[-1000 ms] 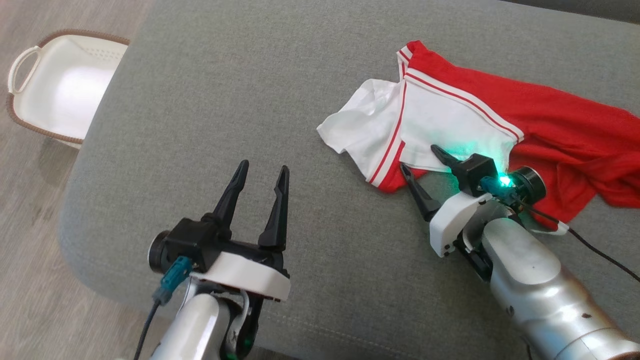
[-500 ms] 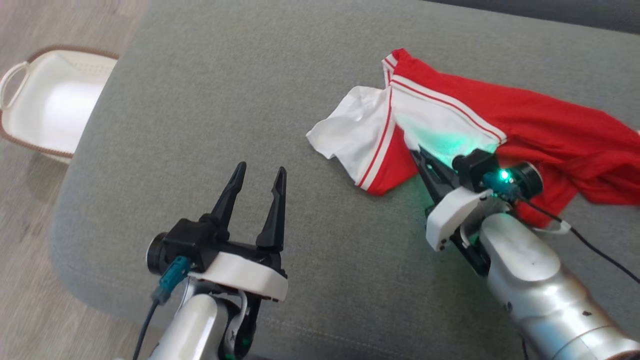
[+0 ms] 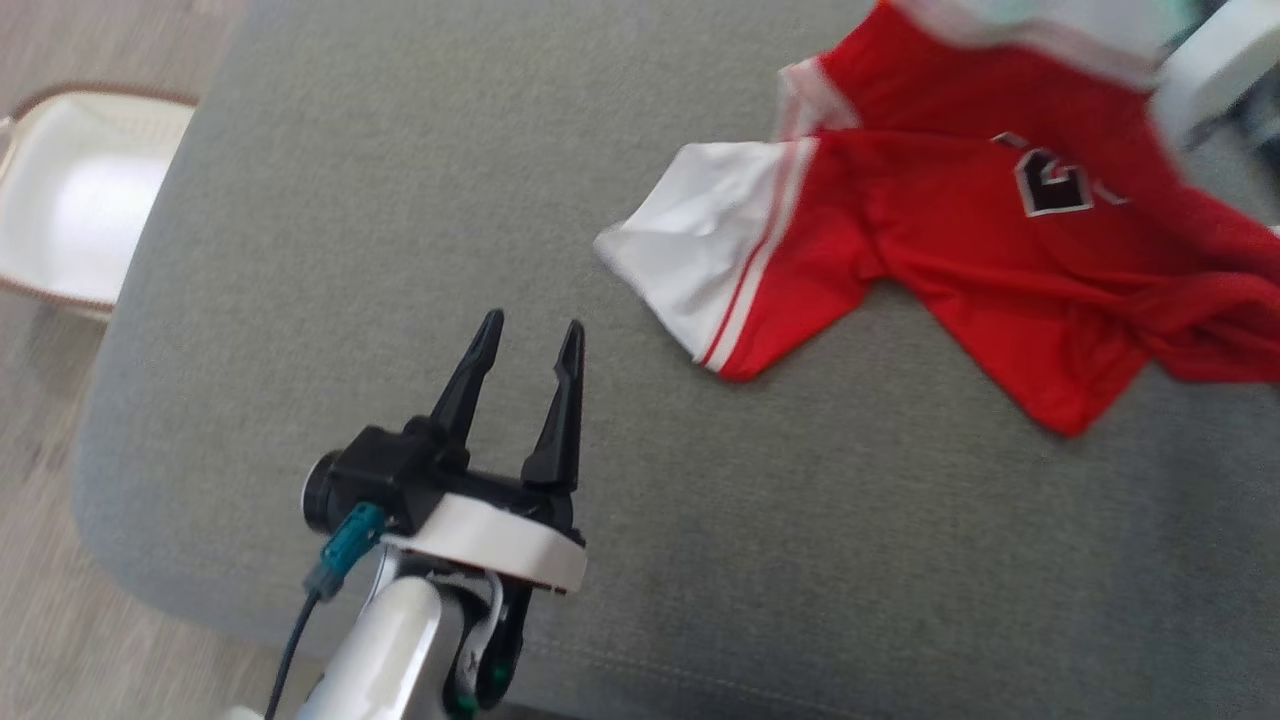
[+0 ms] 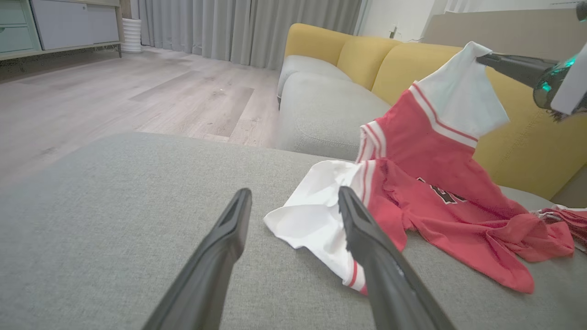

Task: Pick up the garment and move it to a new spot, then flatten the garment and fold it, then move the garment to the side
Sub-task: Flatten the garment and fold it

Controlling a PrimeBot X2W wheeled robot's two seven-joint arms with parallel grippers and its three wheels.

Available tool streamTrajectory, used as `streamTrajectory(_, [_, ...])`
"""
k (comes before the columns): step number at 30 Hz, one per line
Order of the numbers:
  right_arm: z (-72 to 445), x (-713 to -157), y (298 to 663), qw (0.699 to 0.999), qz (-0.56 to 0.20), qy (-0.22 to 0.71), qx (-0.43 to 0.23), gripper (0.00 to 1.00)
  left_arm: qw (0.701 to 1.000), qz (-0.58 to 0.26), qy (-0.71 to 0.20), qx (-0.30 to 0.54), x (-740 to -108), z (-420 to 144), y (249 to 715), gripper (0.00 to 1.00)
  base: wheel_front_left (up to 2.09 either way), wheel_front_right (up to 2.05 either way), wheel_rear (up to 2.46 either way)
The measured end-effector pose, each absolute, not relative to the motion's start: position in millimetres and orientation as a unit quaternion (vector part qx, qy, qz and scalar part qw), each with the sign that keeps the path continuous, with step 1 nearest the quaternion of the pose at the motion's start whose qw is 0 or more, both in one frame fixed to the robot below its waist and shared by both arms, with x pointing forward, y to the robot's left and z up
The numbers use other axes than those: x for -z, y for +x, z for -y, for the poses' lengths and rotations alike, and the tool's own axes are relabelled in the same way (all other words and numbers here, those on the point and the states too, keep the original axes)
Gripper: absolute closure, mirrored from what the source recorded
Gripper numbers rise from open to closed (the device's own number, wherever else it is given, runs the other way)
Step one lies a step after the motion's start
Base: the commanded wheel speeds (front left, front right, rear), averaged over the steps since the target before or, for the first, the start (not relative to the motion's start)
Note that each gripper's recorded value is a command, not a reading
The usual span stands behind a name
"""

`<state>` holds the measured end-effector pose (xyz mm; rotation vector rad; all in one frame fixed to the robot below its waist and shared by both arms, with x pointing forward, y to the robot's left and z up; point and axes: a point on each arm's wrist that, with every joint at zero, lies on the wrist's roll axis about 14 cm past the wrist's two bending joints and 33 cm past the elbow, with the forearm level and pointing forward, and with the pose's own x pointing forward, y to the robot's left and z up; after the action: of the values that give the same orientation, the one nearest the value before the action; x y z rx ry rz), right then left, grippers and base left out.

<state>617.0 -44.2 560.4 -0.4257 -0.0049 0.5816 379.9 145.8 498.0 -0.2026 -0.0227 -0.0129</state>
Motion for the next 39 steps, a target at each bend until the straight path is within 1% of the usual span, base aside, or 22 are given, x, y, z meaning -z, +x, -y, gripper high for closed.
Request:
streamTrajectory(1, [50, -564, 626, 0.935, -0.001, -0.222, -0.277, 1.00, 0.995, 0.011, -0.099, 0.006, -498, -147, 381, 0.00, 0.00, 0.00, 0.00])
streamTrajectory(2, [50, -564, 626, 0.935, -0.001, -0.222, -0.277, 1.00, 0.995, 0.011, -0.099, 0.006, -498, -147, 381, 0.00, 0.00, 0.00, 0.00])
streamTrajectory(3, [60, -566, 642, 0.935, -0.011, -0.241, -0.261, 1.00, 0.995, 0.013, -0.095, 0.000, -499, -151, 384, 0.00, 0.00, 0.00, 0.00])
streamTrajectory(5, [66, -568, 657, 0.935, -0.017, -0.254, -0.246, 1.00, 0.995, 0.010, -0.097, -0.008, -497, -156, 385, 0.00, 0.00, 0.00, 0.00])
streamTrajectory(6, [67, -570, 664, 0.935, -0.016, -0.260, -0.241, 0.11, 0.995, 0.006, -0.096, -0.012, -494, -158, 385, 0.00, 0.00, 0.00, 0.00])
streamTrajectory(7, [67, -571, 670, 0.934, -0.016, -0.265, -0.237, 0.00, 0.995, 0.003, -0.095, -0.015, -492, -160, 385, 0.00, 0.00, 0.00, 0.00])
streamTrajectory(10, [70, -567, 683, 0.934, -0.028, -0.275, -0.225, 0.00, 0.995, -0.005, -0.094, -0.023, -487, -165, 385, 0.00, 0.00, 0.00, 0.00])
streamTrajectory(14, [70, -559, 684, 0.937, -0.036, -0.267, -0.223, 0.00, 0.995, -0.004, -0.092, -0.027, -487, -167, 388, 0.00, 0.00, 0.00, 0.00])
streamTrajectory(17, [67, -559, 678, 0.938, -0.028, -0.258, -0.228, 0.00, 0.995, 0.001, -0.092, -0.024, -490, -167, 391, 0.00, 0.00, 0.00, 0.00])
streamTrajectory(22, [65, -571, 660, 0.947, 0.013, -0.215, -0.237, 0.00, 0.996, 0.013, -0.085, -0.018, -496, -165, 397, 0.00, 0.00, 0.00, 0.00])
streamTrajectory(27, [66, -572, 628, 0.953, 0.034, -0.173, -0.248, 0.00, 0.996, 0.032, -0.082, -0.003, -506, -160, 405, 0.00, 0.00, 0.00, 0.00])
streamTrajectory(33, [79, -582, 583, 0.962, 0.062, -0.106, -0.243, 0.00, 0.995, 0.057, -0.084, 0.025, -521, -145, 414, 0.00, 0.00, 0.00, 0.00])
streamTrajectory(37, [97, -581, 544, 0.969, 0.080, -0.066, -0.223, 0.00, 0.992, 0.076, -0.088, 0.044, -536, -134, 415, 0.00, 0.00, 0.00, 0.00])
streamTrajectory(39, [103, -569, 519, 0.973, 0.076, -0.049, -0.212, 0.00, 0.991, 0.081, -0.090, 0.050, -539, -130, 411, 0.00, 0.00, 0.00, 0.00])
